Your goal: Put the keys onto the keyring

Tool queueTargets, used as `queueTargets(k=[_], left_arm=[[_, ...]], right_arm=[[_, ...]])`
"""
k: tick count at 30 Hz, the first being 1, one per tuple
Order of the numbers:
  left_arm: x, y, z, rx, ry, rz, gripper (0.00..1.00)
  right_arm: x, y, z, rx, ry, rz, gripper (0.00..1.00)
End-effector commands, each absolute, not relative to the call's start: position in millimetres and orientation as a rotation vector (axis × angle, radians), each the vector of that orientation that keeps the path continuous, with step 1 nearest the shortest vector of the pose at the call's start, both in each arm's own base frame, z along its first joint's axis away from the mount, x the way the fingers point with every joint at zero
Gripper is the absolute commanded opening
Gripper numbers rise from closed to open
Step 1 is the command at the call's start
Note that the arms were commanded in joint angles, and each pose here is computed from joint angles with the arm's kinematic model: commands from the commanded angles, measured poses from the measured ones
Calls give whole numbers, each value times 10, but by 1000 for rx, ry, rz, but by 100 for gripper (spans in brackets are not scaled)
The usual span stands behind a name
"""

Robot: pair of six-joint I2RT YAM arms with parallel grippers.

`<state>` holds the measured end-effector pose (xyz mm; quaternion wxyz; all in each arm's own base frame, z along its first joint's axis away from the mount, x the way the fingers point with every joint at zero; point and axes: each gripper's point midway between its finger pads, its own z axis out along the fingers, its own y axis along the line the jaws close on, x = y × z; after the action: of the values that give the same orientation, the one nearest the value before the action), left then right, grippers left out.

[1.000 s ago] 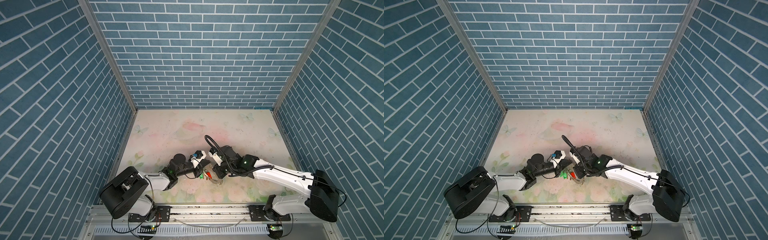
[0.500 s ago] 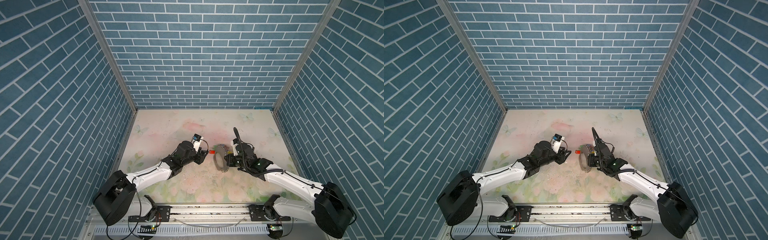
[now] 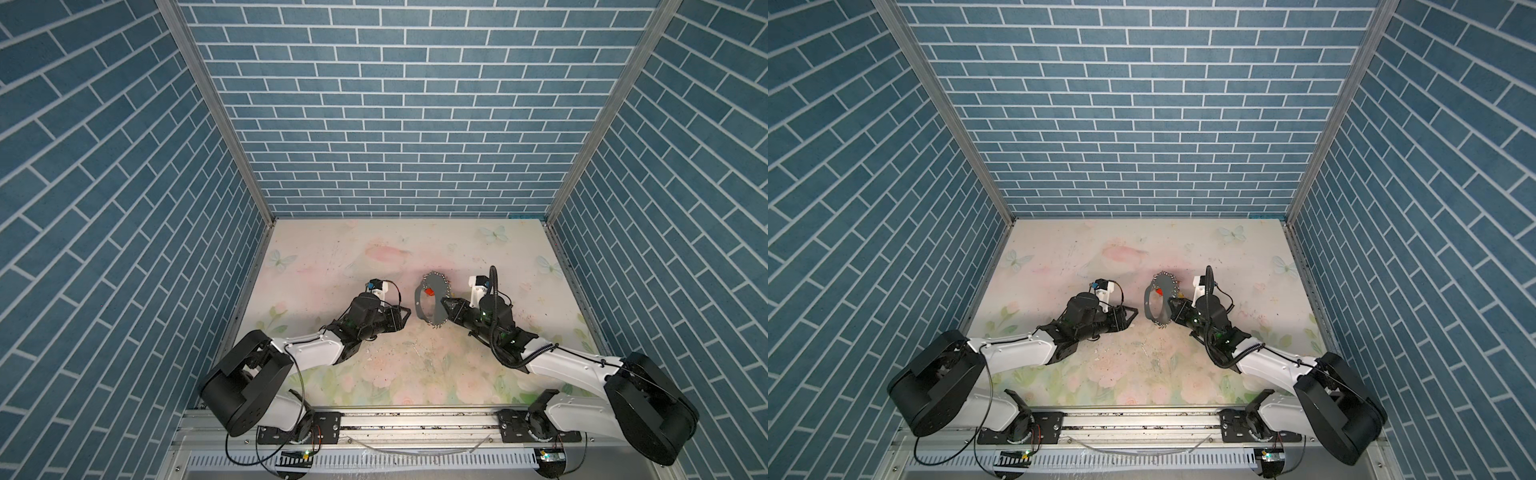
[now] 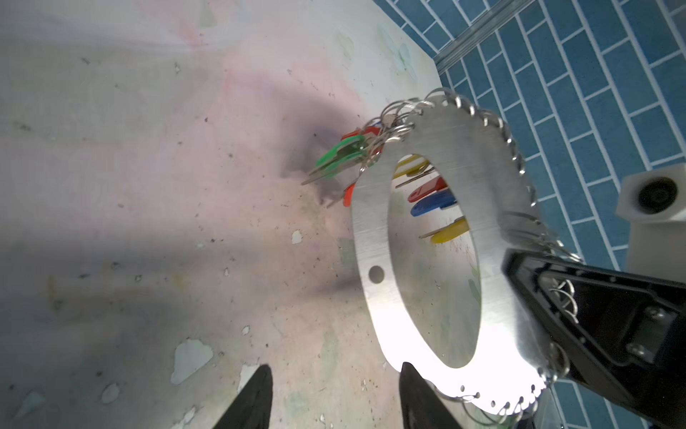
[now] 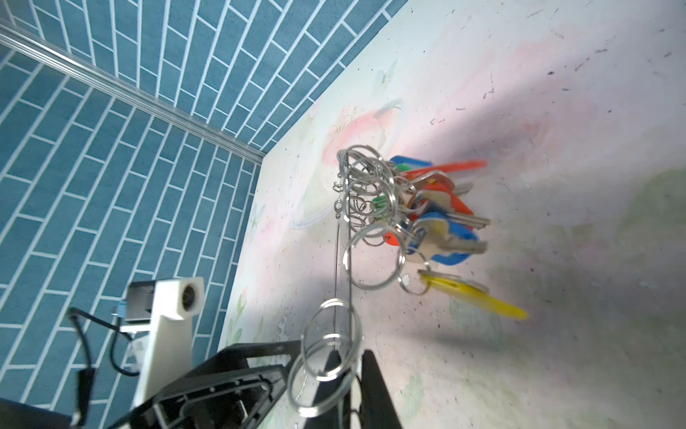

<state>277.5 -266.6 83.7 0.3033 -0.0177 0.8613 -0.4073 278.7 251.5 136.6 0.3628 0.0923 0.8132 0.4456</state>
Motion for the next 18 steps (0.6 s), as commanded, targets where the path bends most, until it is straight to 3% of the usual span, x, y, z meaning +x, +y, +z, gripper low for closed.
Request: queueTargets(k=[1, 14, 18], left_arm=[[2857, -2747, 1039, -146, 2177, -1257, 57], [2903, -2889, 1285, -128, 2012, -1452, 58], [2911, -2958, 1354, -120, 1976, -1518, 53]], right_arm=[[2858, 2595, 1769, 268, 1910, 1316, 0], [2802, 2672, 1898, 207, 1882, 1377, 0], [2767, 2756, 2003, 184, 1867, 1451, 0]])
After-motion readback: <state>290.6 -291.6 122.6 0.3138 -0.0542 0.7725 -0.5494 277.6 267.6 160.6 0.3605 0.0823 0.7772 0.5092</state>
